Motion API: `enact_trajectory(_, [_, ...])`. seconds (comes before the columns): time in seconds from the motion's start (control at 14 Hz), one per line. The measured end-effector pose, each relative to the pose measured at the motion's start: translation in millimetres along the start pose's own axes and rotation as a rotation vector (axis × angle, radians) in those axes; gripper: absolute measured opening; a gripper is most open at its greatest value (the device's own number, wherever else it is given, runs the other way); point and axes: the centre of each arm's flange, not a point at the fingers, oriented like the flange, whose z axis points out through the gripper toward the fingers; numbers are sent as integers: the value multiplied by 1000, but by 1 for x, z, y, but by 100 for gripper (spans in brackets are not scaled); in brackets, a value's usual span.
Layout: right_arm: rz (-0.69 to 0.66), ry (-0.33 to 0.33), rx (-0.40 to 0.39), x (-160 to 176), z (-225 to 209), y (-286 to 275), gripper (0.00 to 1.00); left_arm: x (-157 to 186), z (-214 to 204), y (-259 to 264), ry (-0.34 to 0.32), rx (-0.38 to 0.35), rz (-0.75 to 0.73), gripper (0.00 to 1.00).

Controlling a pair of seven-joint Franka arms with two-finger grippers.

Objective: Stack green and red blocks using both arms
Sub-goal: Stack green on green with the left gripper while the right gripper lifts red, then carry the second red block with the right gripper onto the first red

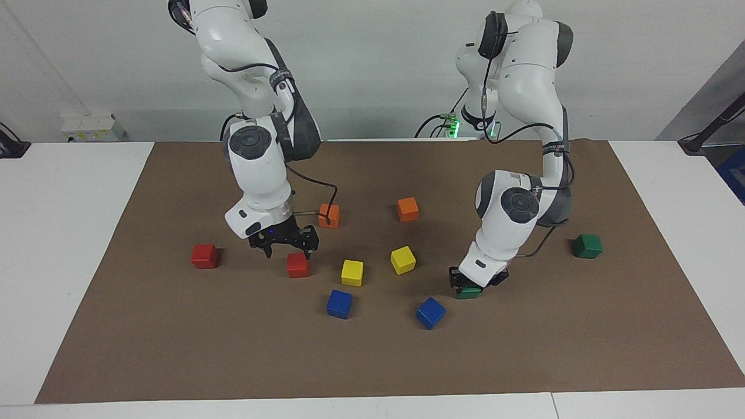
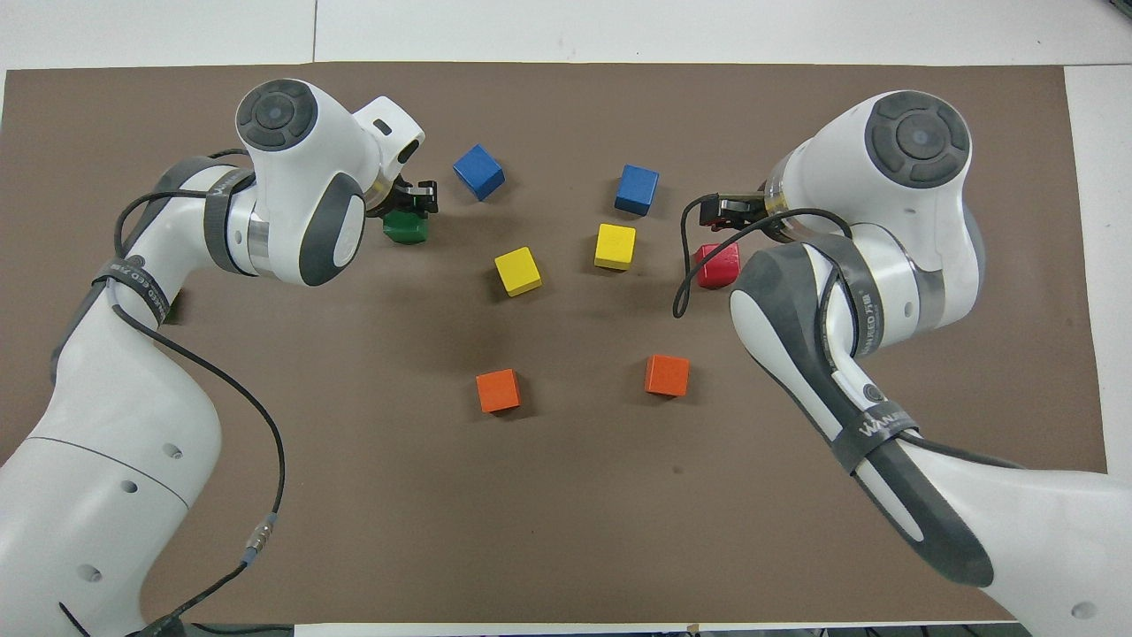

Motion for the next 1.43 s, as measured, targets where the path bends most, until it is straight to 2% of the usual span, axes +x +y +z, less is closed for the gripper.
enact_trajectory(0.14, [-3, 1, -2, 0, 14, 1, 100, 8, -14, -16, -8, 11, -32, 55])
enact_trajectory(0.36, [-22, 12, 0, -7, 33, 2, 100, 20, -74, -83, 15, 18, -81, 55])
enact_trajectory(0.5, [-44, 8, -1, -16, 47, 4, 100, 13, -112, -136, 7, 30, -44, 55])
enact_trajectory(0.71, [-85, 2, -1, -27, 59, 0, 99, -11, -139, -217, -12, 43, 90, 55])
enact_trajectory(0.86, [-116, 11, 3, -34, 67, 1, 100, -29, -145, -270, -28, 46, 200, 55])
enact_trajectory(1.07, [-140, 5, 1, -46, 82, 7, 100, -53, -140, -332, -58, 39, 286, 55])
enact_trajectory(1.29, [-149, 16, 6, -52, 92, 12, 99, -62, -127, -346, -37, 47, 316, 55])
enact_trajectory(1.36, [-151, 15, 5, -52, 93, 14, 95, -65, -119, -347, -16, 54, 316, 55])
enact_trajectory(1.43, [-151, 16, 5, -51, 93, 15, 85, -69, -111, -346, -2, 54, 315, 55])
